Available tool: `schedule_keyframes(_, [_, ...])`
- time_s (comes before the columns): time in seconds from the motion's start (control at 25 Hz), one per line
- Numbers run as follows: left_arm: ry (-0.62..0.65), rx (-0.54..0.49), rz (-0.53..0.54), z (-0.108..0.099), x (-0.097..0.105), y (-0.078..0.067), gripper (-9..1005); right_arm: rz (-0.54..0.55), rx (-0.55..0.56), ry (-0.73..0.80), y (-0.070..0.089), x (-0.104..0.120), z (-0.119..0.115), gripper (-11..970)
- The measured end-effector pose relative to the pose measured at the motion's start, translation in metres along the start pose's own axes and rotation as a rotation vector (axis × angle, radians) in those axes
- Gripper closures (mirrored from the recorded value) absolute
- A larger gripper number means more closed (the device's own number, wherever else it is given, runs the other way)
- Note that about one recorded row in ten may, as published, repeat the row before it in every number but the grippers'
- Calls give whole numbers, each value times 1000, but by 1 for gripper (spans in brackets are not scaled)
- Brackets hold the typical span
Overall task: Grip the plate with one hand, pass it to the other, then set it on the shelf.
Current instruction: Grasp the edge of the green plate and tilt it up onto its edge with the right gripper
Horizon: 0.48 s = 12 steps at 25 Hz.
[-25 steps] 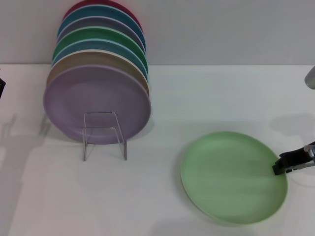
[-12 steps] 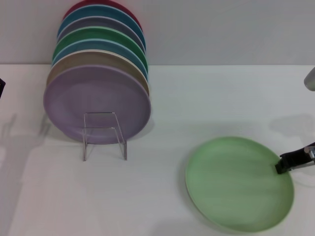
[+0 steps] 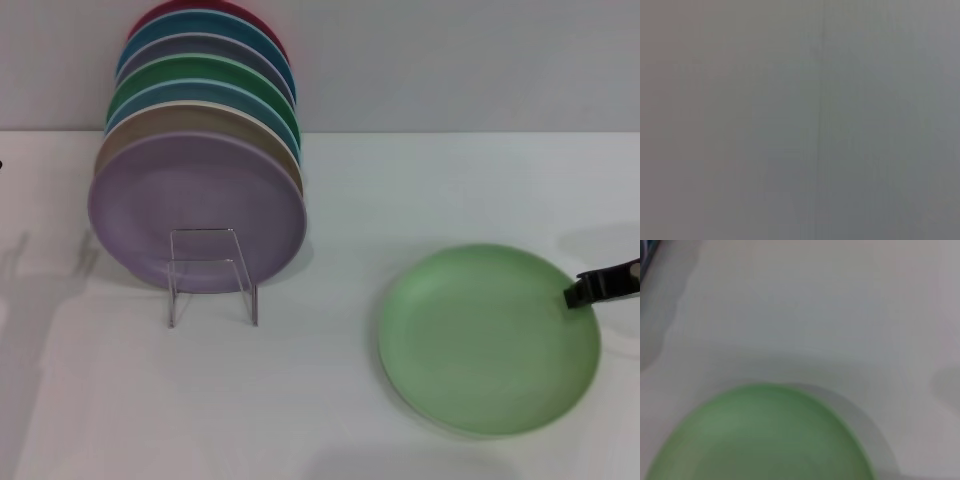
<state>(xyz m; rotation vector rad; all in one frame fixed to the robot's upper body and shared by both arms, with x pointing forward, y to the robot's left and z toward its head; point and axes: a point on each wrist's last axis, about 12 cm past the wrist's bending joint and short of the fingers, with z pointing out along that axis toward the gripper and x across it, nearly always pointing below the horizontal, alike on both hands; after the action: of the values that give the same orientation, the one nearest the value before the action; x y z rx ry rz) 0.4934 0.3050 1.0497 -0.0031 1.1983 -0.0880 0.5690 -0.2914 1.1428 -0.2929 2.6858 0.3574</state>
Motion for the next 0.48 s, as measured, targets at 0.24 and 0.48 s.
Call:
schedule_keyframes(0.24, [-2,-10,1,0,0,1,191,-26,23,-54,1,-5,-14,925])
schedule_keyframes(0.48, [-4,-11,1,0,0,1,190,-62,49,-120,0,-13,-19,925])
